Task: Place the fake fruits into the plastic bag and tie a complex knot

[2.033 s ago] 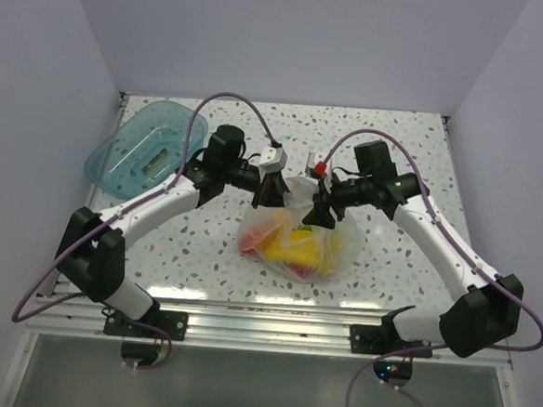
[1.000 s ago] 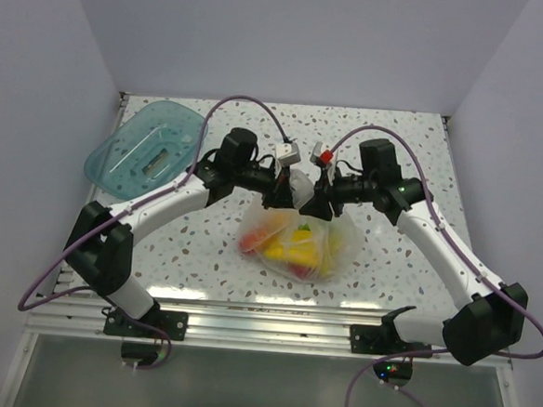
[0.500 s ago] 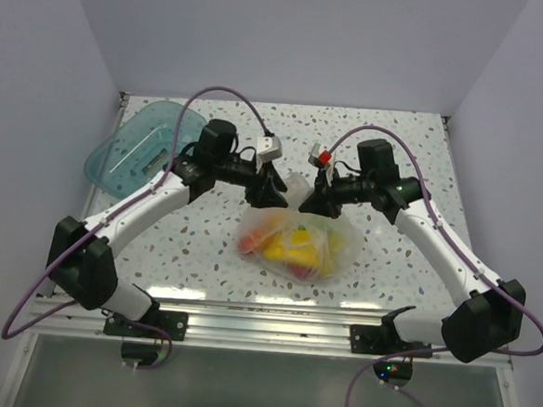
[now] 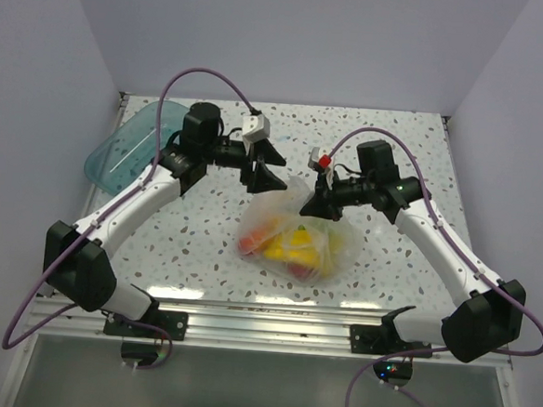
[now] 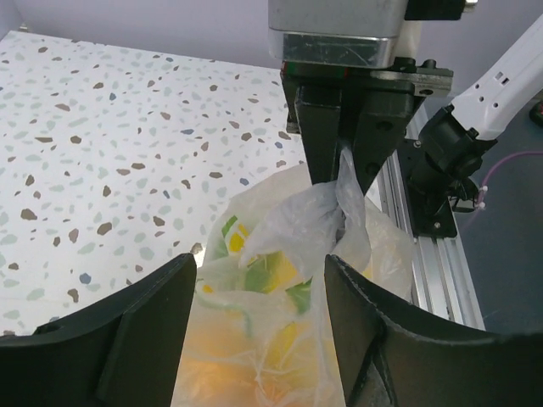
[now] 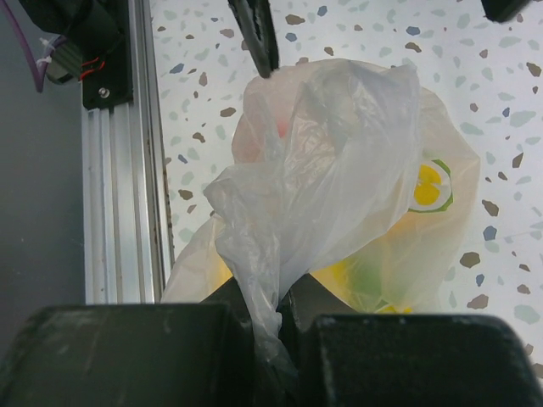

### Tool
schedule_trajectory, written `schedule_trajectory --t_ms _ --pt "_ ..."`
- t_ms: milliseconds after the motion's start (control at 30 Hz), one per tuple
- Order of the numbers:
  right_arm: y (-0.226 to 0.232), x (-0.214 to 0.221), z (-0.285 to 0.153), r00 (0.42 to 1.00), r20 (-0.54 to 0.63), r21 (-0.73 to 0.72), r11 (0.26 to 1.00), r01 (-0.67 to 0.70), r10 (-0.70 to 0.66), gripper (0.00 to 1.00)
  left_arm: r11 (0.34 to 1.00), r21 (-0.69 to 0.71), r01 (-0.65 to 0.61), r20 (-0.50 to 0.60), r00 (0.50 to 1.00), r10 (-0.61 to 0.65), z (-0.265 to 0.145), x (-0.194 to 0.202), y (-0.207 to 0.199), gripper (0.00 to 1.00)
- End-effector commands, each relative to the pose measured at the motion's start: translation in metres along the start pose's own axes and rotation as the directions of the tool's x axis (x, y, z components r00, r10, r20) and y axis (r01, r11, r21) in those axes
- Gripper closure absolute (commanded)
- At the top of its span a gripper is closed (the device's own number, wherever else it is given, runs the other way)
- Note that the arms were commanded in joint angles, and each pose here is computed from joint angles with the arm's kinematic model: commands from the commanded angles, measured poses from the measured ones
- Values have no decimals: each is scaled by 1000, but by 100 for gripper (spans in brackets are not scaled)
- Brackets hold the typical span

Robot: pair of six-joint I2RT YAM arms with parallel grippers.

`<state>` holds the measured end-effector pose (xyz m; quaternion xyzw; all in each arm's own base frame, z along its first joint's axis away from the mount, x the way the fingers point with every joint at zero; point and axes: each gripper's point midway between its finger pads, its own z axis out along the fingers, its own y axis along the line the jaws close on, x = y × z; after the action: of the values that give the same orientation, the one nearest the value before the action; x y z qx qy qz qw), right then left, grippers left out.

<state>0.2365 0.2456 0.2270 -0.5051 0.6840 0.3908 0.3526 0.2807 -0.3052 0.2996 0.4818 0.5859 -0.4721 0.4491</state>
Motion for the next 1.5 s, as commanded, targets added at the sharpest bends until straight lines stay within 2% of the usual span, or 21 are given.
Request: schedule_trajectory --t_ms 0,100,267,367,400,433,567,767,933,1167,1267,1333,1400,1467 --pt "9 -19 -9 997 36 -11 998 68 -68 100 997 57 -54 59 997 51 14 -29 -4 34" --pt "9 -18 -10 997 33 -9 997 72 -71 100 993 107 -40 53 998 34 22 -28 -10 43" --pt "7 -17 -9 998 30 2 998 63 -63 100 980 197 9 15 1000 -12 26 -16 -23 46" --pt "6 -18 -9 998 34 8 999 49 -49 100 977 210 43 -24 999 -39 25 -4 -27 75" --pt "4 -18 -11 998 37 12 999 46 -46 100 980 198 20 -33 999 -14 24 -1 -25 95" --pt "3 -18 -11 999 36 16 999 39 -39 100 985 173 10 -42 999 -3 22 -2 -21 100" --pt "-1 -15 -17 999 42 27 1000 9 -10 100 999 43 -12 -57 998 14 -1 -1 9 100" --pt "-5 -11 -20 999 42 35 999 -8 7 99 995 -28 -96 -71 993 94 -13 -14 19 100" --pt "-3 -2 -19 1000 19 28 999 -15 15 92 987 -90 -131 -62 990 125 -17 -27 31 100" --pt "-3 2 -20 1000 16 38 999 -19 19 87 986 -76 -146 -41 989 143 -19 -44 28 100" --pt "-6 1 -20 1000 16 49 998 -26 26 90 986 -72 -151 -57 987 147 -21 -40 24 100" --pt "-10 2 -19 999 14 55 998 -44 44 100 988 -40 -152 -51 987 150 -24 -40 13 100" --pt "-14 1 -18 996 17 68 994 -86 85 100 989 -12 -145 -43 989 145 -24 -33 1 100" --pt "-20 1 -16 993 18 81 990 -118 117 100 977 30 -213 -25 977 213 -23 -36 -23 100"
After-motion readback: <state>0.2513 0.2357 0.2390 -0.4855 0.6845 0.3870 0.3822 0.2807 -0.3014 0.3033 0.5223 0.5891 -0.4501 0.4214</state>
